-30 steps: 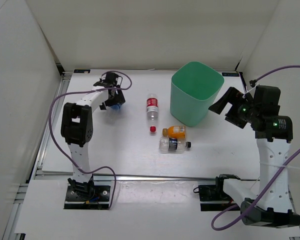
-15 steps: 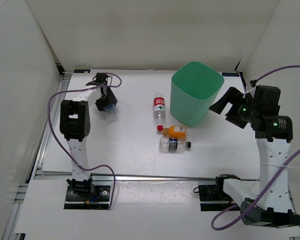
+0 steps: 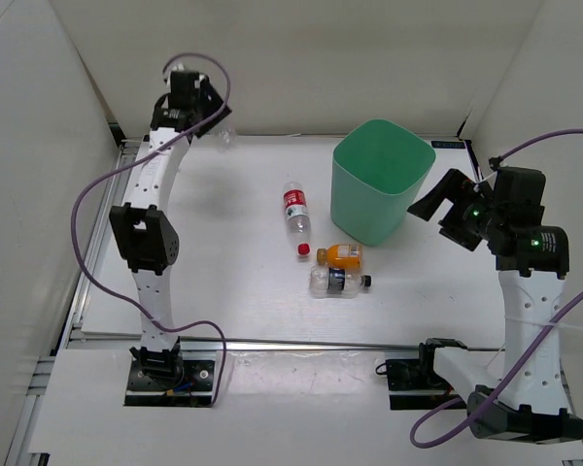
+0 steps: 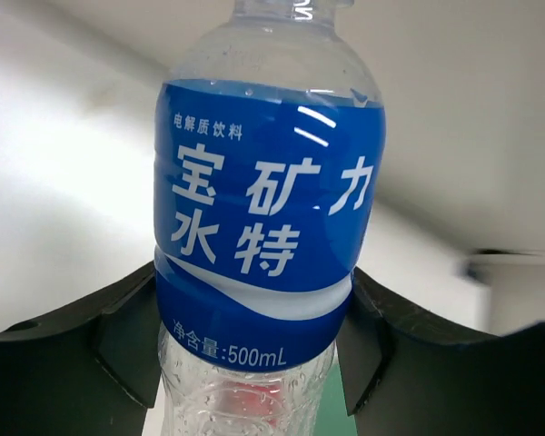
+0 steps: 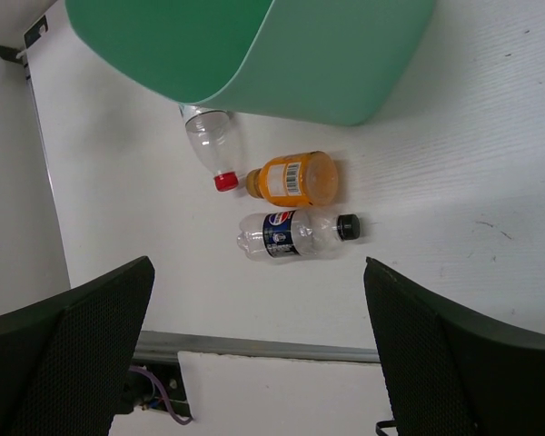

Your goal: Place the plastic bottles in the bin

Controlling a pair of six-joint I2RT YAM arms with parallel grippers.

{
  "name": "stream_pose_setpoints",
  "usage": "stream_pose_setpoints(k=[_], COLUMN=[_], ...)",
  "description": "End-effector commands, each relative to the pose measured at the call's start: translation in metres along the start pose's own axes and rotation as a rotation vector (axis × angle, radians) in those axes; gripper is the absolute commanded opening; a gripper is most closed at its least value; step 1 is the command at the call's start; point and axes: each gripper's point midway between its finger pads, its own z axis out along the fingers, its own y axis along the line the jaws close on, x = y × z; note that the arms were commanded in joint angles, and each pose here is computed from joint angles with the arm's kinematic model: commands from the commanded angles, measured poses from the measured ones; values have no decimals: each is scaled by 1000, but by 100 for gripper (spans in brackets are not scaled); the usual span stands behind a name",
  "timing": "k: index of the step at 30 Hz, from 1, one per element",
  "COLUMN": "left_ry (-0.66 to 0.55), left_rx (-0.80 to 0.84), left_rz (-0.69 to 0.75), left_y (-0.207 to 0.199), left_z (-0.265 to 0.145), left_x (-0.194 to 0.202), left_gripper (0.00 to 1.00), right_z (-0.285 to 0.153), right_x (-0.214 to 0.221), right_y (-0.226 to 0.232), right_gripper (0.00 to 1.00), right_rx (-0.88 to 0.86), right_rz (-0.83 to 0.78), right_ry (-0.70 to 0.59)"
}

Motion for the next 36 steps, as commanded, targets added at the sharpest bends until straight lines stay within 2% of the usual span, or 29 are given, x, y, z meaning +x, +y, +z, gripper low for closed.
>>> stream_pose_setpoints(k=[1, 2, 4, 7, 8, 9, 12, 18, 21, 22, 26, 30, 33, 34, 35, 36], left_ry=[-120, -155, -173, -135, -109, -135, -126, -101, -97, -73, -62, -23, -2, -2, 4, 17], left_rx=[289, 374, 509, 669, 708, 774, 875, 1003, 1035, 1048, 1084, 1065, 1058, 1058, 1051, 1064], left_rz=[-12, 0, -17, -35, -21, -13, 6, 89, 99, 117, 194, 195, 203, 203, 205, 210], left_y=[-109, -141, -178, -223, -238, -256, -291, -340, -353, -360, -375, -373, -370, -370, -369, -372], left_z=[-63, -84, -103, -123, -123, -137, -152, -178, -187, -190, -206, -195, -187, -187, -182, -187], left_x=[-42, -48, -50, -28, -11, -14, 13, 75, 92, 111, 148, 165, 173, 173, 177, 183], left_gripper=[52, 50, 49, 48, 47, 47, 45, 45, 47, 47, 48, 49, 59, 66, 81, 86], right_z=[-6, -8, -9, -14, -17, -17, -24, -35, -40, -40, -46, -46, -46, -48, -49, -49], right_x=[-2, -2, -1, 1, 1, 3, 6, 10, 14, 12, 15, 18, 17, 18, 18, 18], right_y=[2, 2, -2, -7, -5, -8, -12, -21, -24, -25, -30, -34, -36, -35, -35, -35], right_gripper=[100, 100, 100, 100, 100, 100, 100, 100, 100, 100, 100, 100, 100, 100, 100, 100], right_rx=[-6, -10, 9, 26, 21, 32, 37, 63, 63, 73, 85, 98, 107, 102, 103, 103], right_rz=[9, 6, 19, 41, 51, 62, 67, 98, 106, 107, 116, 119, 120, 118, 109, 109], right_ry=[-40, -48, -60, -92, -100, -106, -138, -206, -225, -232, -260, -259, -265, -272, -272, -272])
